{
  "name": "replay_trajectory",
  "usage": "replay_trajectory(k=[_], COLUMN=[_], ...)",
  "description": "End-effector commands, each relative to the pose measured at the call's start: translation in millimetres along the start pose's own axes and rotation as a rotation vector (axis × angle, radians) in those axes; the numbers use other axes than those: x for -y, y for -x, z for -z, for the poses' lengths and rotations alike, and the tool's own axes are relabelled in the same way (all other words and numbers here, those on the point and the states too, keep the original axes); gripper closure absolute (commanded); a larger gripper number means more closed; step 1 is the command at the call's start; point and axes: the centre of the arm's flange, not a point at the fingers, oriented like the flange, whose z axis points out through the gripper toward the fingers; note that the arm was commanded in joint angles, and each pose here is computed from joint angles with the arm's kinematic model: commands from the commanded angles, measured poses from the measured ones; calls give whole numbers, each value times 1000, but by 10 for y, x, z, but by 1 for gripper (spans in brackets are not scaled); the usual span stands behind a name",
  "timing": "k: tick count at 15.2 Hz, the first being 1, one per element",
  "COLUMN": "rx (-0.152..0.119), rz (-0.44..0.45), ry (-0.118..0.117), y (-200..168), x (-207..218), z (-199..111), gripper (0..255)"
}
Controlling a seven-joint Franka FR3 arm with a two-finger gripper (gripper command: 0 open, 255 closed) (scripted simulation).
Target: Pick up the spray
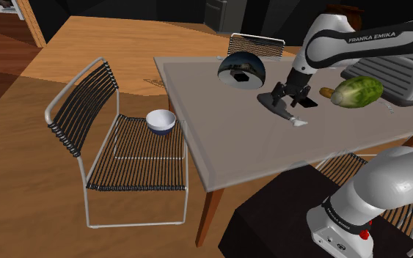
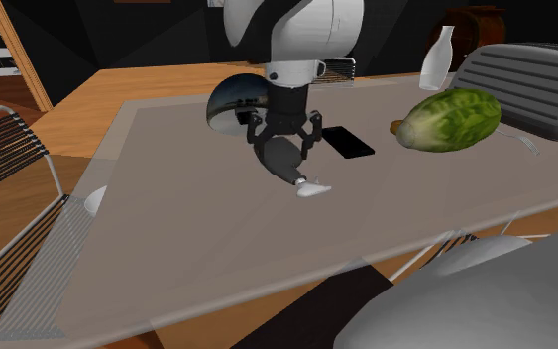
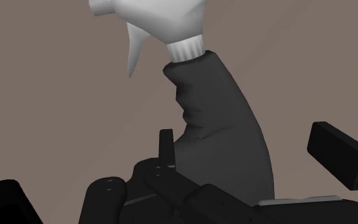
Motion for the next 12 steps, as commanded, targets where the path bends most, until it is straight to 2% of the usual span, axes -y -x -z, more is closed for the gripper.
replay_trajectory(k=[1, 5, 7, 8, 12], rx=[-3, -3, -3, -3, -2], rz=[-4, -4, -4, -4, -4], ry=[-1, -1, -1, -1, -1], y=[-16, -8, -8, -5, -6], x=[-23, -34, -34, -30, -29], z=[-111, -353, -353, -364, -367], gripper=[0, 0, 0, 255, 255])
